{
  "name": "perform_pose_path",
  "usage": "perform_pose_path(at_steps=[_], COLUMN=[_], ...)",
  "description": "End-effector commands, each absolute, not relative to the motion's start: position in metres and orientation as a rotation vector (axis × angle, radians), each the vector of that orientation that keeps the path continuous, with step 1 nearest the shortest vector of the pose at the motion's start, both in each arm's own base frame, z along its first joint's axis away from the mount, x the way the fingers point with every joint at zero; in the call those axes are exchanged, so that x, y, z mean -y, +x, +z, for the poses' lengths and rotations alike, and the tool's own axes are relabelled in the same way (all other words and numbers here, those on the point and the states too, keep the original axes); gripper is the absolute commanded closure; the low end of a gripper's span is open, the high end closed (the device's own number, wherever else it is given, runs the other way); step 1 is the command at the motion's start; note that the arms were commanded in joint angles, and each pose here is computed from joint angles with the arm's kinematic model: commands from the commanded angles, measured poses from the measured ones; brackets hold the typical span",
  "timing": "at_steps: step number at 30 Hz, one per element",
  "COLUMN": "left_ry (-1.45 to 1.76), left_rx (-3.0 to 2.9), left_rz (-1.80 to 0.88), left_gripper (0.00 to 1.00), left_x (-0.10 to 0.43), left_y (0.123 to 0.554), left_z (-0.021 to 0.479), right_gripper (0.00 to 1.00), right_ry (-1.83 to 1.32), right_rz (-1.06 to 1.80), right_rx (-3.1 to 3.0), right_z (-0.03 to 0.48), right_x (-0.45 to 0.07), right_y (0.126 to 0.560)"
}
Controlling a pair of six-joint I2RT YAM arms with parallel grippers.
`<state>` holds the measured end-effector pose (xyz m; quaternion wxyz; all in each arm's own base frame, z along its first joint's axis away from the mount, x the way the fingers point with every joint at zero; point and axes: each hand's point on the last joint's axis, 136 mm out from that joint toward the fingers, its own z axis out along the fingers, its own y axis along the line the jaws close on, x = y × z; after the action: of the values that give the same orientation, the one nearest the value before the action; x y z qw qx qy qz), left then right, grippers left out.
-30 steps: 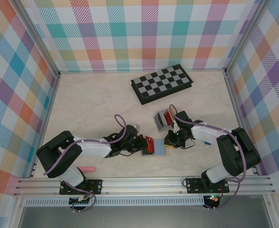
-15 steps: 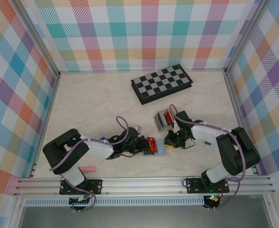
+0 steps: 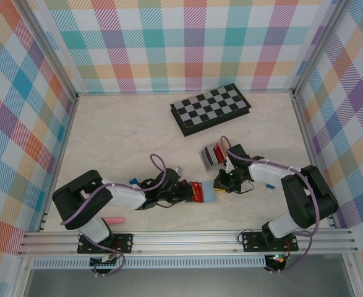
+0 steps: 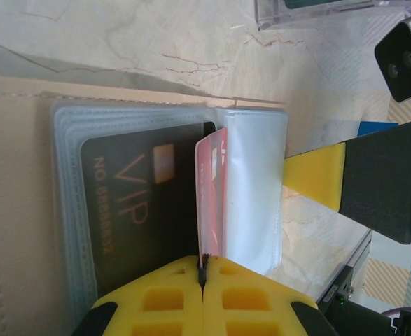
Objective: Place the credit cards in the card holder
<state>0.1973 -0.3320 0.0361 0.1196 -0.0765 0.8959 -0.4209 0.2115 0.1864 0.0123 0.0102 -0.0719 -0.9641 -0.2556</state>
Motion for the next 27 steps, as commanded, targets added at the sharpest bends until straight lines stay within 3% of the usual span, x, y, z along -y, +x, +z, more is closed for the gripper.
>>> perform_pose_path(at_steps=[1,9,16,27], left_ry=[-0.213,-0.172,-0.114,0.007], left_rx=[-2.682,-2.699,-2.739,-2.779], left_rz=[-1.209,-1.225,-1.178,-1.163], left_gripper=[1.0,0.99,0.79,0.63], left_x=[0.336,0.354,0.364,0.386], left_y=[0.188,0.192,0.191,0.183], left_z=[0.021,0.02,0.02,0.021], right_gripper=[0.84,0.84,0.83,0.82], right_ry=[-0.234,-0.237,-0.246,-0.261], right_rz=[-0.63,-0.649,-0.659,-0.69], right_rx=[3.007,2.998,2.993,2.996], right_z=[-0.018,-0.017,-0.016,-0.01], right_x=[-0.171,-0.172,-0.173,-0.175], right_y=[0.198,0.196,0.195,0.196])
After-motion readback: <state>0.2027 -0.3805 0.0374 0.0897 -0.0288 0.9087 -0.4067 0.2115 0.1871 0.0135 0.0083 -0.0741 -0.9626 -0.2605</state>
